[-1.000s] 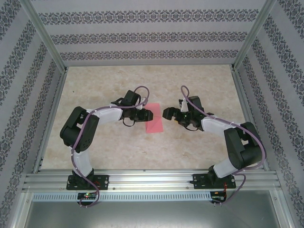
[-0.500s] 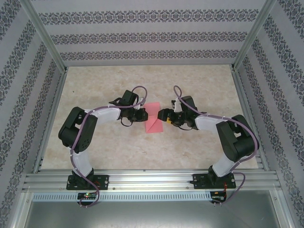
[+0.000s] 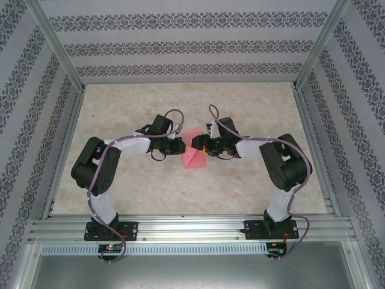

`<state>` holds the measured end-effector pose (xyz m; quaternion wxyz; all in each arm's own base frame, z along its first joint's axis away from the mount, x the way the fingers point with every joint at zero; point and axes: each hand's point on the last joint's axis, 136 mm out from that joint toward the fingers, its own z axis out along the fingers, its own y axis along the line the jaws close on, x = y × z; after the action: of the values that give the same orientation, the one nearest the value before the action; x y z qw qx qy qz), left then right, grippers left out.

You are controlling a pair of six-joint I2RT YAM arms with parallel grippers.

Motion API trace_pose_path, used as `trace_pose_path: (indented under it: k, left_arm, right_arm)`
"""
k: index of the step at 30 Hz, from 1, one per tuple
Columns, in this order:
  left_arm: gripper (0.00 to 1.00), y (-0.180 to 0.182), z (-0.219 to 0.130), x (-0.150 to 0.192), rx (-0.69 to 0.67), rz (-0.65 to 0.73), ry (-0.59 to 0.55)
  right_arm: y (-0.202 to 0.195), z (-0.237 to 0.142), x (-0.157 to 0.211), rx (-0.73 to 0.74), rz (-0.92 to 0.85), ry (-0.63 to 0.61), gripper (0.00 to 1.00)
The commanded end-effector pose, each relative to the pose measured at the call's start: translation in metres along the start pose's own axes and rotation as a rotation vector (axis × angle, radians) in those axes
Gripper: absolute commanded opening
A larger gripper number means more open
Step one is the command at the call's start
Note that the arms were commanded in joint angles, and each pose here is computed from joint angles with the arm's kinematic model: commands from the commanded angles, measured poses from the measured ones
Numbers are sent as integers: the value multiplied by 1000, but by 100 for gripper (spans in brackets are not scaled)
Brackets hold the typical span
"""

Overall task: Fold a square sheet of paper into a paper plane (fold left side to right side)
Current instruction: Turn over the paper at the center of the table.

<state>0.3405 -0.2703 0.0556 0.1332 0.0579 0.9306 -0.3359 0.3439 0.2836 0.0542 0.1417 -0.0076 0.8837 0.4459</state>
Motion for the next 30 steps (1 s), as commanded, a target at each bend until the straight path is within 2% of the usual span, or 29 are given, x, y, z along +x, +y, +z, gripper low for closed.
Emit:
trace_pose_path:
  k: [1, 4, 7, 9, 12, 20, 26, 30]
  left_arm:
    - [13, 3, -5, -5, 0, 2, -21]
    - [17, 6, -3, -6, -6, -7, -21]
    - [32, 9, -3, -7, -24, -10, -22]
    - [37, 10, -5, -8, -34, -7, -26]
    - [43, 11, -14, -9, -51, 5, -47]
    - [69, 17, -50, 4, -66, -35, -136]
    - [98, -5, -88, 9, 30, -77, -267]
    - [100, -36, -122, 6, 167, -99, -369]
  right_arm:
    - [13, 9, -7, -44, -23, 0, 56]
    - [14, 12, -7, -52, -23, 9, 48]
    - [15, 12, -7, -60, -26, 10, 37]
    - [16, 12, -7, -62, -29, 12, 32]
    - [18, 11, -8, -67, -34, 12, 26]
    - [33, 4, -16, -84, -72, -12, 9]
    - [69, -34, -33, -125, -164, -103, 2]
    - [102, -77, -46, -190, -218, -195, 0]
